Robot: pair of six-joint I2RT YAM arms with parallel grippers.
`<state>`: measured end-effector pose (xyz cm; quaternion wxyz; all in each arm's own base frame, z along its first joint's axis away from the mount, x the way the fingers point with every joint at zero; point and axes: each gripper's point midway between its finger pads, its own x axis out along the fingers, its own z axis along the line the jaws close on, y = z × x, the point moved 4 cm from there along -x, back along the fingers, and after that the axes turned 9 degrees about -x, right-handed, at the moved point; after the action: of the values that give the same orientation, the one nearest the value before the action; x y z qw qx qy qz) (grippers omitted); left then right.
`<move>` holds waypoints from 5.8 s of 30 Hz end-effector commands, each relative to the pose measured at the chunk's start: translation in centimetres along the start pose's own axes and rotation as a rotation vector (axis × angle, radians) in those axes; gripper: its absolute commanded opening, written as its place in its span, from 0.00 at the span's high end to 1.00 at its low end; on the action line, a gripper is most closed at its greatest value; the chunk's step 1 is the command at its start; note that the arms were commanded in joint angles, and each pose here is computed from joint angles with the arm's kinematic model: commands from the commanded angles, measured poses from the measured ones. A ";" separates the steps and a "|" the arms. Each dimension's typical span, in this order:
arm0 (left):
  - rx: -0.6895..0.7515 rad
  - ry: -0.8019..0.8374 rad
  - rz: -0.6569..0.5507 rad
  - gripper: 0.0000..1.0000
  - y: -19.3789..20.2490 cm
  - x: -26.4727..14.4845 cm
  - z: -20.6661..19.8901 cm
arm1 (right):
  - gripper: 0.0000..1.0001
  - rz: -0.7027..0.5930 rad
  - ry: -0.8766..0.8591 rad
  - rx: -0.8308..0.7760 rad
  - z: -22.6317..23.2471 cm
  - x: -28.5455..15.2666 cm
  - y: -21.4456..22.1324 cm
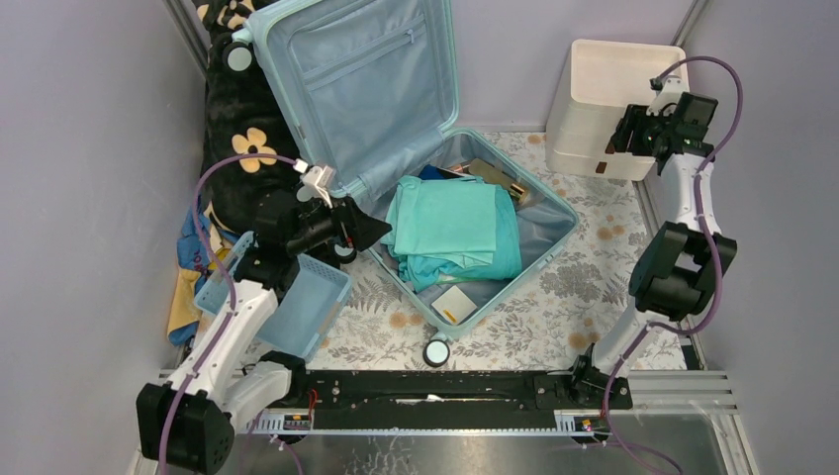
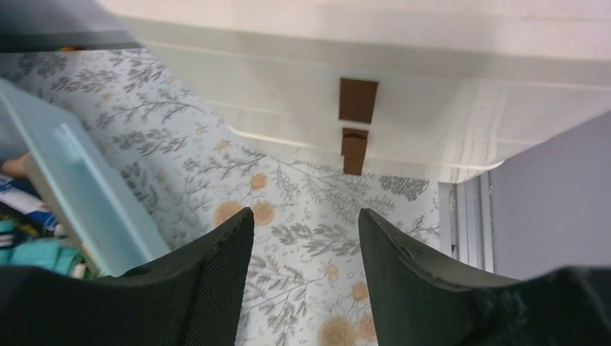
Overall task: Open, take out, and arrange the luggage
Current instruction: Open the luggage at the center of the board, then open the drawer in the storage box, then pick up the personal item from the luggage.
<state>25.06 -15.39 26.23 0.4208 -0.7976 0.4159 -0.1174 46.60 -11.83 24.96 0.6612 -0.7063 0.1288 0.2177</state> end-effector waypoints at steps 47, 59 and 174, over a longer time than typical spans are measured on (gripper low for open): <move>-0.048 0.130 -0.083 0.02 -4.6 2.4 -2.3 | 0.92 -0.081 0.017 -0.024 -3.4 6.8 -2.9; -0.037 0.144 -0.083 0.02 -4.3 1.8 -2.8 | 0.97 -0.057 0.009 -0.066 -1.5 3.2 -1.0; 0.211 -0.203 0.036 0.10 3.1 7.9 -6.7 | 0.57 0.215 -0.494 -0.826 24.4 8.3 5.6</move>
<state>23.92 -26.71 25.88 0.5350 -0.7432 0.3971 -0.0617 45.65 12.87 13.89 0.3217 -0.7834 -0.0815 0.5255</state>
